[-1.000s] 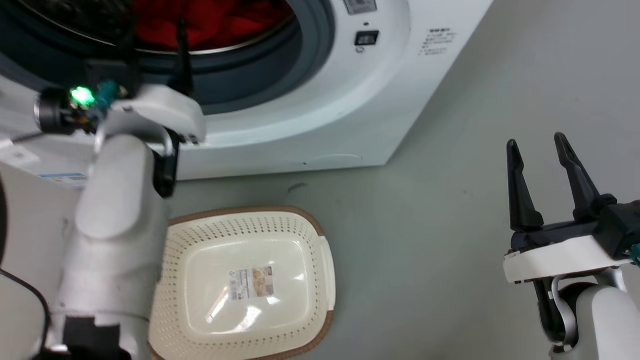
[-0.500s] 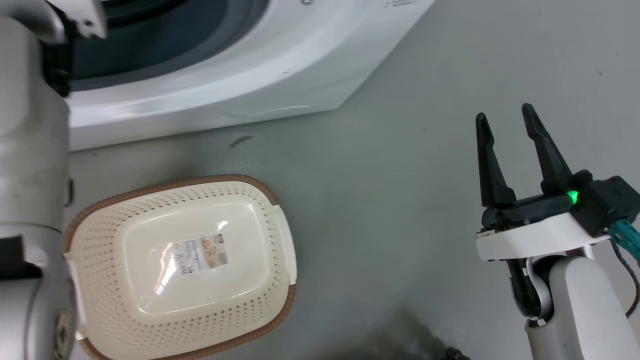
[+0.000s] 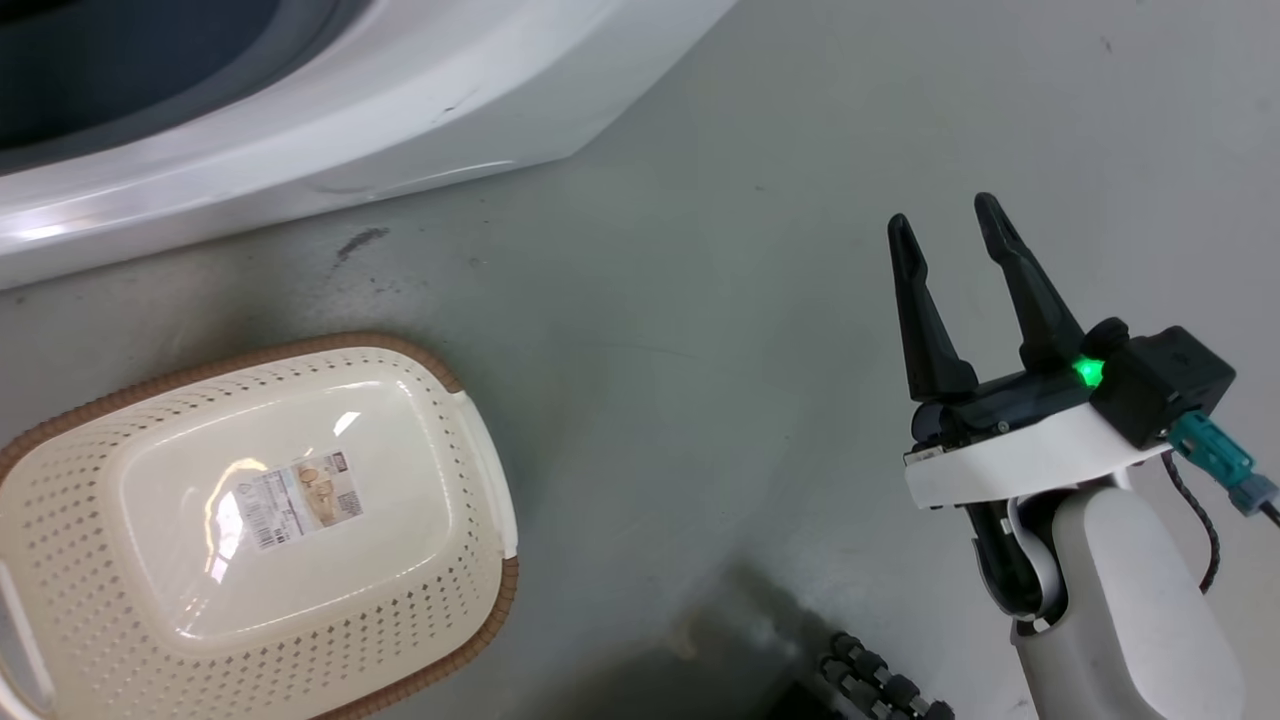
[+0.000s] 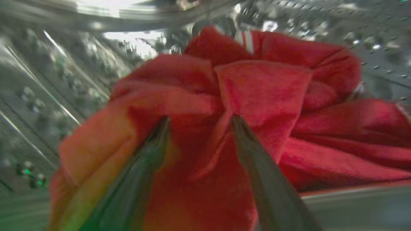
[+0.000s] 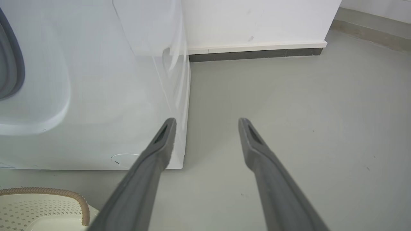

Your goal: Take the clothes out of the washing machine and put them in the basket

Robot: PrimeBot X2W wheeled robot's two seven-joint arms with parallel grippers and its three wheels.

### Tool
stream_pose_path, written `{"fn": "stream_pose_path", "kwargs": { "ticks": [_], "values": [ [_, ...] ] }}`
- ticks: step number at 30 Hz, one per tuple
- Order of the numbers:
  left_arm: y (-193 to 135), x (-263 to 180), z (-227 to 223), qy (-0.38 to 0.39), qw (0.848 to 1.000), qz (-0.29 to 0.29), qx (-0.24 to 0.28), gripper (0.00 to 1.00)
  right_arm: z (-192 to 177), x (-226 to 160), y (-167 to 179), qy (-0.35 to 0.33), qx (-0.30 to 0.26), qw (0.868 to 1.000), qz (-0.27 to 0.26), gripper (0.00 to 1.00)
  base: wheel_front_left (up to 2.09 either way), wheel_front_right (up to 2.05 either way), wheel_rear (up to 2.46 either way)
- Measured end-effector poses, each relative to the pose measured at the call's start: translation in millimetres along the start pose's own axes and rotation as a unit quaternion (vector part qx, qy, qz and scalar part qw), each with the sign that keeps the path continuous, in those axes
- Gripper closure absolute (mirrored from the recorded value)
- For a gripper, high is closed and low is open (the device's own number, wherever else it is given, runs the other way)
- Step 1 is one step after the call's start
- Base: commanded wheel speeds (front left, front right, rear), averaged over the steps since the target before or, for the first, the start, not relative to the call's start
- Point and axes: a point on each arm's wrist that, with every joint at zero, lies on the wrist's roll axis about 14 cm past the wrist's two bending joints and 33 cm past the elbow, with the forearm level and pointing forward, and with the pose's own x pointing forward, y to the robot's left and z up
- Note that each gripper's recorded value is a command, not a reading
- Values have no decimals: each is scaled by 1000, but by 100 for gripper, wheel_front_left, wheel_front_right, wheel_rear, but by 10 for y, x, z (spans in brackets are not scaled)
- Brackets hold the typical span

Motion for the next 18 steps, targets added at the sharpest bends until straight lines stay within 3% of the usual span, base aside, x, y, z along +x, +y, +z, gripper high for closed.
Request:
{"fn": "stream_pose_path", "kwargs": {
  "ticks": [9, 11, 13, 18],
  "values": [
    [108, 96, -368, 147, 989, 10, -13, 0, -14, 14, -33, 2, 2, 1000, -4, 0, 0, 0, 0],
    [121, 82, -442, 178, 984, 17, -26, 57, -16, 11, -36, 2, 4, 1000, -5, 0, 0, 0, 0],
    [123, 68, -480, 202, 978, 22, -40, 100, -14, 11, -41, 2, 3, 1000, -5, 0, 0, 0, 0],
    [161, 79, -395, 191, 980, 35, -45, 100, -18, 4, -54, 4, 5, 1000, -7, 0, 0, 0, 0]
  ]
}}
